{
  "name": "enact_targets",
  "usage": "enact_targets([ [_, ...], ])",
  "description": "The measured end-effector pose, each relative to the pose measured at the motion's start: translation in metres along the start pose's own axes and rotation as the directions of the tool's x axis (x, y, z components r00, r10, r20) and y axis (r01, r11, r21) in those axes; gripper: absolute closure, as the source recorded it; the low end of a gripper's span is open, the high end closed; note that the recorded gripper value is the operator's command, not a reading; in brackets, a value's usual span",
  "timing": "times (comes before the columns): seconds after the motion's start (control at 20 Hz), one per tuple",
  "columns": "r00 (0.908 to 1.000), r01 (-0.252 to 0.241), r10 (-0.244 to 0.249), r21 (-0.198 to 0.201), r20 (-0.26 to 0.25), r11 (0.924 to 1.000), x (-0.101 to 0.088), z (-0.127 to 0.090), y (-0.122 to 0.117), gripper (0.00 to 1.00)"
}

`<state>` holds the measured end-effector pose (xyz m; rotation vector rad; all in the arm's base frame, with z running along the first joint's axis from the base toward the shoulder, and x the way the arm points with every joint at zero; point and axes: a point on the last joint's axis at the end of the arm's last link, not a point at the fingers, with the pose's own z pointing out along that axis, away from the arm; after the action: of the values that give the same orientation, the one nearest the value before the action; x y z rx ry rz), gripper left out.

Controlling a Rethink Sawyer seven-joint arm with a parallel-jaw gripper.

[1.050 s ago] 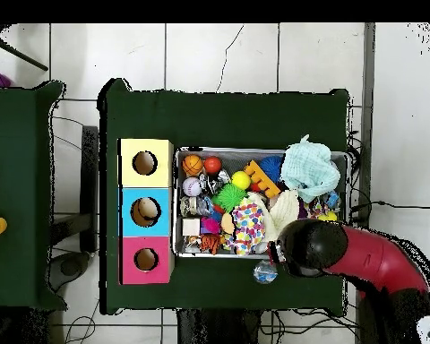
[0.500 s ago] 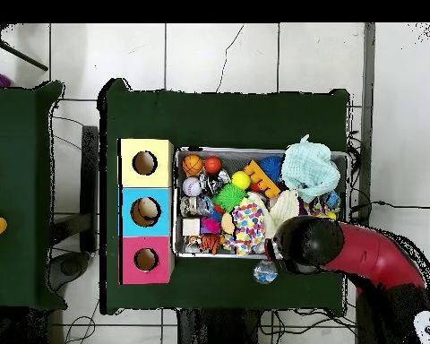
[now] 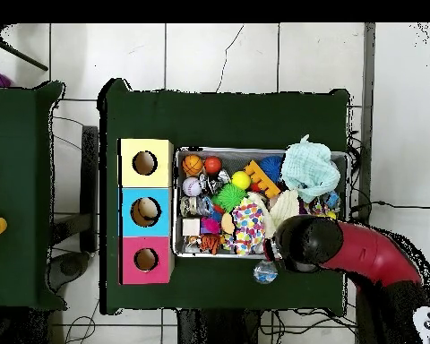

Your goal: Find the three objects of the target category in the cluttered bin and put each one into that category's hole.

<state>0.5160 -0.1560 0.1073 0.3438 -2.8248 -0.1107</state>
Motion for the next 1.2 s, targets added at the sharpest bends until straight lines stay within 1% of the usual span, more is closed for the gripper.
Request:
enact_targets([
  [0.3,0.9999,-0.009,0.009,-0.037,-0.014,0.9993,0.003,0.025,-0.003,1.00],
  [0.55,0.9993,-0.003,-0.001,-0.083,-0.037,0.9966,0.003,0.056,0.005,1.00],
  [0.6,0.9993,-0.001,-0.002,-0.094,-0.037,0.9956,0.003,0.067,0.007,1.00],
  [0.65,0.9994,-0.001,-0.002,-0.098,-0.035,0.9952,0.002,0.072,0.008,1.00],
  [0.75,0.9997,-0.002,-0.001,-0.115,-0.025,0.9934,0.001,0.092,0.011,1.00],
  [0.9,0.9999,-0.006,0.004,-0.126,-0.013,0.9920,0.001,0.108,0.012,1.00],
  [1.0,0.9999,-0.013,0.013,-0.131,-0.004,0.9913,0.001,0.112,0.011,1.00],
  [1.2,0.9999,-0.015,0.015,-0.130,-0.001,0.9914,0.001,0.112,0.010,1.00],
])
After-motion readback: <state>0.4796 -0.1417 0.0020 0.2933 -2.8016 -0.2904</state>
